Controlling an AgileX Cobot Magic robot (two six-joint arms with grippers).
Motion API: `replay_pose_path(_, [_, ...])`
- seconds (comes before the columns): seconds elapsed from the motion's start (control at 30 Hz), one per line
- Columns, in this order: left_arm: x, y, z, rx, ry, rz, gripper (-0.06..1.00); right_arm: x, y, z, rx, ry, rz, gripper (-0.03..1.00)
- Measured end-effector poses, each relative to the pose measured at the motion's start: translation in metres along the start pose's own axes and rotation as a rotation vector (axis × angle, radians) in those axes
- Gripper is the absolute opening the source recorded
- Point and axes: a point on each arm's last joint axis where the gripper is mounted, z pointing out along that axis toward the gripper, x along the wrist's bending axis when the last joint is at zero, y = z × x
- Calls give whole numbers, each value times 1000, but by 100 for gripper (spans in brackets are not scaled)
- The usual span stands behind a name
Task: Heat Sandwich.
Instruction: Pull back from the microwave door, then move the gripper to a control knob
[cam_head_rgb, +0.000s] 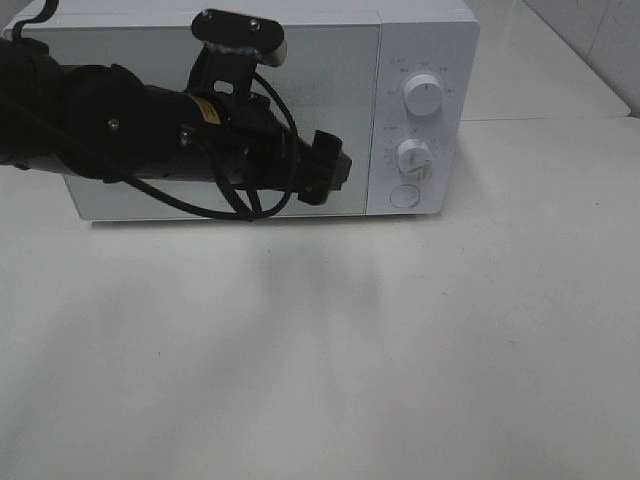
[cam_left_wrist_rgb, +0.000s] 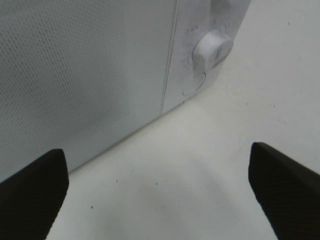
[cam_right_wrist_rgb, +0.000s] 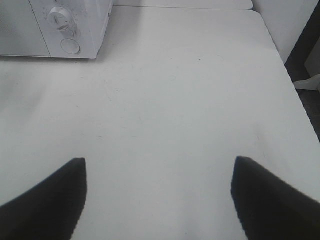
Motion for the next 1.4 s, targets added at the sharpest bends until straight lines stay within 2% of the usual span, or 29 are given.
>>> replay_pose_path(0.03, [-1, -3, -3, 50, -11, -1, 96, 0, 0, 0, 0, 0, 0, 76])
replay_pose_path(0.1, [-1, -3, -5, 61, -15, -1, 97, 0, 0, 0, 0, 0, 0, 76])
replay_pose_path(0.17, [-3, -5, -11, 120, -31, 7, 98, 0, 0, 0, 0, 0, 0, 76])
replay_pose_path(0.23, [-3, -6, -13, 143, -37, 16, 99, 0, 0, 0, 0, 0, 0, 76])
replay_pose_path(0.33, [-5, -10, -24, 243, -59, 56, 99, 0, 0, 0, 0, 0, 0, 76])
replay_pose_path(0.37, [-5, -10, -24, 243, -59, 56, 99, 0, 0, 0, 0, 0, 0, 76])
replay_pose_path(0.53, [-7, -11, -47, 374, -83, 103, 99, 0, 0, 0, 0, 0, 0, 76])
replay_pose_path(0.73, [-2, -14, -62, 478, -86, 90, 99, 0, 0, 0, 0, 0, 0, 75])
replay_pose_path(0.87, [16, -16, -74, 561, -59, 19, 99, 0, 0, 0, 0, 0, 0, 75])
replay_pose_path(1.03, [32, -15, -83, 597, -36, -29, 99, 0, 0, 0, 0, 0, 0, 75])
replay_pose_path(1.2, [59, -18, -97, 665, 8, -112, 99, 0, 0, 0, 0, 0, 0, 75])
replay_pose_path(1.4, [83, -19, -112, 696, 49, -190, 99, 0, 0, 0, 0, 0, 0, 75])
